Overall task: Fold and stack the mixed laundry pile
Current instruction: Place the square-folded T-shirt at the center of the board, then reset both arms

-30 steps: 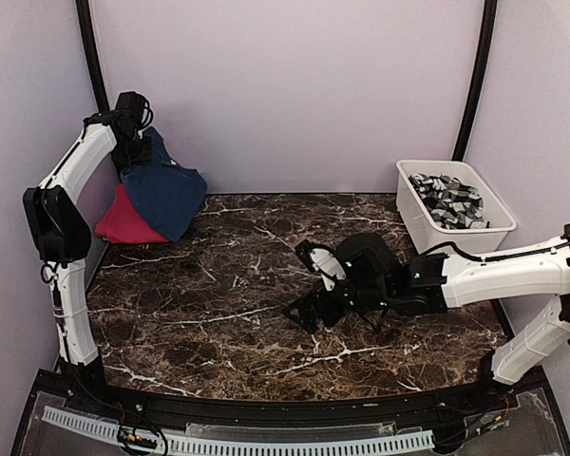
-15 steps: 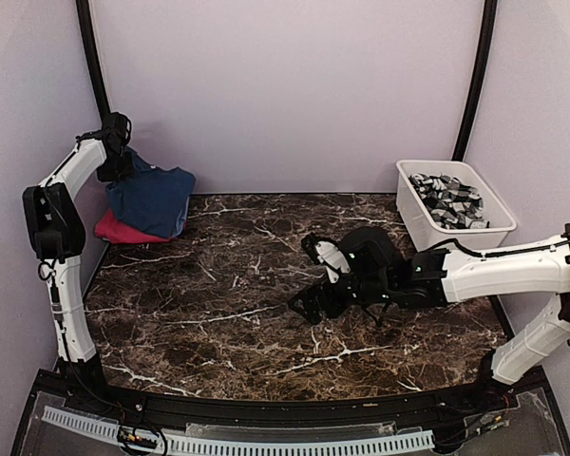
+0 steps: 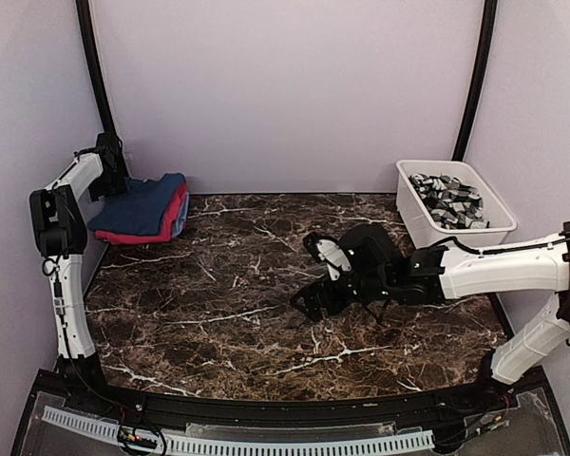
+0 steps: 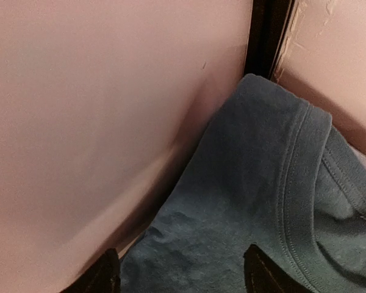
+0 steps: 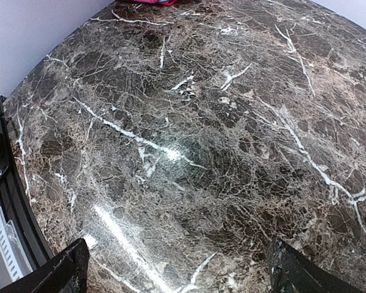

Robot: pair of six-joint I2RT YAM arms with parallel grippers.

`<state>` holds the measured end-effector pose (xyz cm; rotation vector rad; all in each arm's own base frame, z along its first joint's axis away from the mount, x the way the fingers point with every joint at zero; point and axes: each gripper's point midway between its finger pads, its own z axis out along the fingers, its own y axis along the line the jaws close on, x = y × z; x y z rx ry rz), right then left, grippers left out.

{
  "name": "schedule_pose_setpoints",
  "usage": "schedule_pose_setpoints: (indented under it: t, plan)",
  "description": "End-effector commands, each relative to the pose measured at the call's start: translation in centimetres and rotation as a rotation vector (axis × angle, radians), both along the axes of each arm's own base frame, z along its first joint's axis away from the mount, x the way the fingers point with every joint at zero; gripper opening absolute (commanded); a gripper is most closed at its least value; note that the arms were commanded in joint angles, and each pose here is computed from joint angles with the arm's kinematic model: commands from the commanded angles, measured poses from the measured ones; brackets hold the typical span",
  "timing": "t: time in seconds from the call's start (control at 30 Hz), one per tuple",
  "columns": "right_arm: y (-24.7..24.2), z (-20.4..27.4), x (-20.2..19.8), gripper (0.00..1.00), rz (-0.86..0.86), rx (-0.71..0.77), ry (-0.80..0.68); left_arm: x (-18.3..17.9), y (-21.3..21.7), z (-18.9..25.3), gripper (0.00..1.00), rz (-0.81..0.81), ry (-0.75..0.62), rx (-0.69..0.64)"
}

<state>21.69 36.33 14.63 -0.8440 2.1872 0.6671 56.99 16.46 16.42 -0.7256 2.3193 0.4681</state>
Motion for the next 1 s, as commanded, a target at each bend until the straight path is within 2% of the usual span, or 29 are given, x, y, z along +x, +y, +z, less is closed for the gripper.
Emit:
schedule_pose_setpoints:
  t: [0.0,0.13,0.23,0.43,0.57,0.73,0.8,0.83,0.87,0.9,0.93,0.97]
  plan:
    - [-0.3,2.4,1.2,0.99,-0.034,0.065,-0.011,-0.5,0.4,4.8,0.73,0.030,-0.062,0.027]
    - [-1.8,3.6,2.5,0.99,-0.076,0.081,-0.018,-0.9,0.2,8.6,0.83,0.024,-0.116,0.036]
    - [-3.5,4.6,3.7,0.99,-0.125,0.093,-0.031,-1.2,-0.8,11.3,0.97,-0.024,-0.153,0.031]
    - [-8.1,8.7,6.1,0.99,-0.235,0.158,-0.083,-2.1,-5.2,16.1,0.99,-0.172,-0.219,-0.007]
    - [-11.3,11.8,7.7,0.99,-0.303,0.193,-0.124,-2.8,-10.2,18.3,0.99,-0.285,-0.237,-0.015]
    - [-13.6,13.9,8.1,0.99,-0.331,0.202,-0.145,-4.3,-18.9,18.9,0.99,-0.438,-0.226,-0.049]
    - [-14.3,13.7,7.9,0.99,-0.342,0.198,-0.136,-5.6,-22.4,16.8,0.99,-0.503,-0.170,-0.095]
    - [-14.5,13.4,7.8,0.99,-0.347,0.198,-0.126,-6.5,-25.0,17.5,0.99,-0.565,-0.196,-0.125]
    - [-14.7,12.9,7.5,0.99,-0.353,0.198,-0.109,-7.3,-26.1,14.4,0.99,-0.587,-0.126,-0.145]
    - [-14.9,12.2,7.3,0.99,-0.356,0.198,-0.092,-8.2,-28.5,15.8,0.99,-0.647,-0.188,-0.166]
    - [-14.9,11.6,7.0,0.99,-0.357,0.199,-0.071,-9.3,-29.3,12.2,0.99,-0.659,-0.116,-0.188]
    - [-14.9,10.8,6.6,0.99,-0.354,0.201,-0.046,-10.3,-31.0,13.7,0.99,-0.709,-0.184,-0.232]
